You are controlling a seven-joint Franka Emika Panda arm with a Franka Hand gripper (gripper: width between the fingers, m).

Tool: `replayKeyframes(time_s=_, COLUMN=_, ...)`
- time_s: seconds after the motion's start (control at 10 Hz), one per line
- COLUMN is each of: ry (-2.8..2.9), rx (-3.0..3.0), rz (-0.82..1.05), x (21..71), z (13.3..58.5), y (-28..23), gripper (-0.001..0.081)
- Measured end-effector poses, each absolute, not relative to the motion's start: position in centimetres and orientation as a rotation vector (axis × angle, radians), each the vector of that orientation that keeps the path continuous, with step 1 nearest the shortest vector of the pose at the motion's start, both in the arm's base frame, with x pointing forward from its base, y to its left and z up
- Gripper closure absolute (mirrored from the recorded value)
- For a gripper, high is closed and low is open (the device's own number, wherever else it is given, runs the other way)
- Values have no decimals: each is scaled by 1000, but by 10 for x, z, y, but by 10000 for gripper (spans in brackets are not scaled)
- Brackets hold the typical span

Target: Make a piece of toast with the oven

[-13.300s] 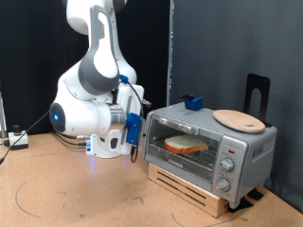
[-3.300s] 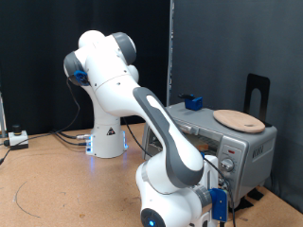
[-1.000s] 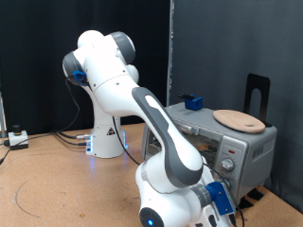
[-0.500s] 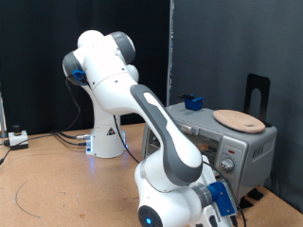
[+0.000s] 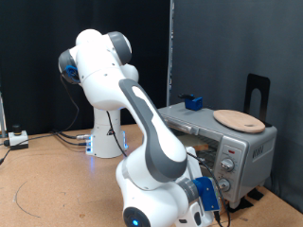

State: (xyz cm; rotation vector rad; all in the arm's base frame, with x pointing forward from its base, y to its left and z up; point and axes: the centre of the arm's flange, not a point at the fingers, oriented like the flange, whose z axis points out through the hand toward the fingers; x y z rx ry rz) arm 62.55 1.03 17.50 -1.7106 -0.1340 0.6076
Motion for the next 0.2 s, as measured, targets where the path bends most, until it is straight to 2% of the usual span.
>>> replayKeyframes(time_s=0.2, ry=-141, rx=-1732, rz=622, x=635, z=195, y=-13, gripper=-1)
